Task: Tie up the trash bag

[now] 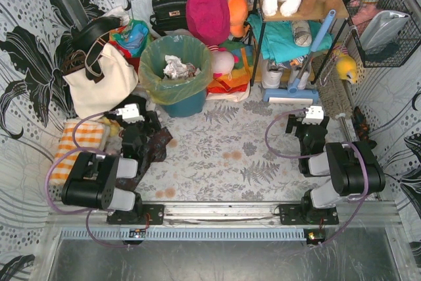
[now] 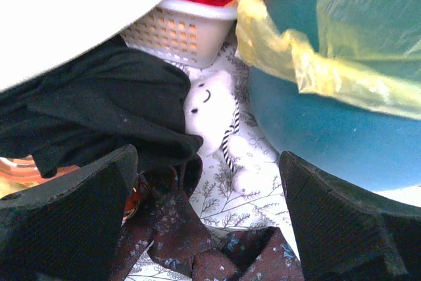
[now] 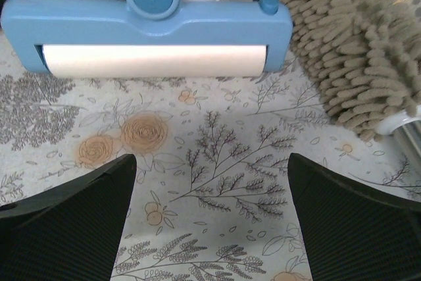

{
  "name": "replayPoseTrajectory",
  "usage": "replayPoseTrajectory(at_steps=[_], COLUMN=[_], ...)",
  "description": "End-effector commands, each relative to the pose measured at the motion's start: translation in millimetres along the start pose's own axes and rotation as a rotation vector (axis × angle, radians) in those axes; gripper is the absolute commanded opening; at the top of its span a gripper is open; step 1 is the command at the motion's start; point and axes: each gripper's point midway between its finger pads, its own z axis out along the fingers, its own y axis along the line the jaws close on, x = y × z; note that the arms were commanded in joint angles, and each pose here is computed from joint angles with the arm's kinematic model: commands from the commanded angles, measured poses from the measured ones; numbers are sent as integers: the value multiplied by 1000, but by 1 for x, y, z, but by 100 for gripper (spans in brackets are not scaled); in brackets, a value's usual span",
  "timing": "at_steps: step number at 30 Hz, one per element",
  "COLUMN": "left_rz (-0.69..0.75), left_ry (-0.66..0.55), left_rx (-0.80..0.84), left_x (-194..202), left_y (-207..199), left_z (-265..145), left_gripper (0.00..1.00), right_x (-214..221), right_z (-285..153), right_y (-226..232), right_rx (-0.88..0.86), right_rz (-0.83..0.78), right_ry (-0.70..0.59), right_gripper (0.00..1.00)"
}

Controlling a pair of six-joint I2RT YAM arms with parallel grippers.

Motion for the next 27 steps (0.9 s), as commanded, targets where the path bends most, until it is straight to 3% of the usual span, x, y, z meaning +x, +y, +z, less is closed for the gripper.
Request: replayPoseTrajectory(at_steps=[1,12,19,23,27], left_rz=[-27,-155,-255,-221,-133], left_ry=[-88,19,37,104,207], left_rx=[-20,-196,-234,-186,-201], left_x=[-30,-53,-97,-129,-132], left_y=[2,20,18,5,8], left_z=[-4,-28,-49,-58,-71], left_gripper=[98,98,98,98,98], right_x=[-24,-61,-100,-128,-158], right_z=[-2,-21,-37,-44,-48], right_y=[-8,-2,15,29,48], right_rx=[34,-26,-120,-178,-254], right_rz=[20,75,198,321,469], right_ry=[-67,-40,55,131,188], right_gripper=[97,97,97,97,97])
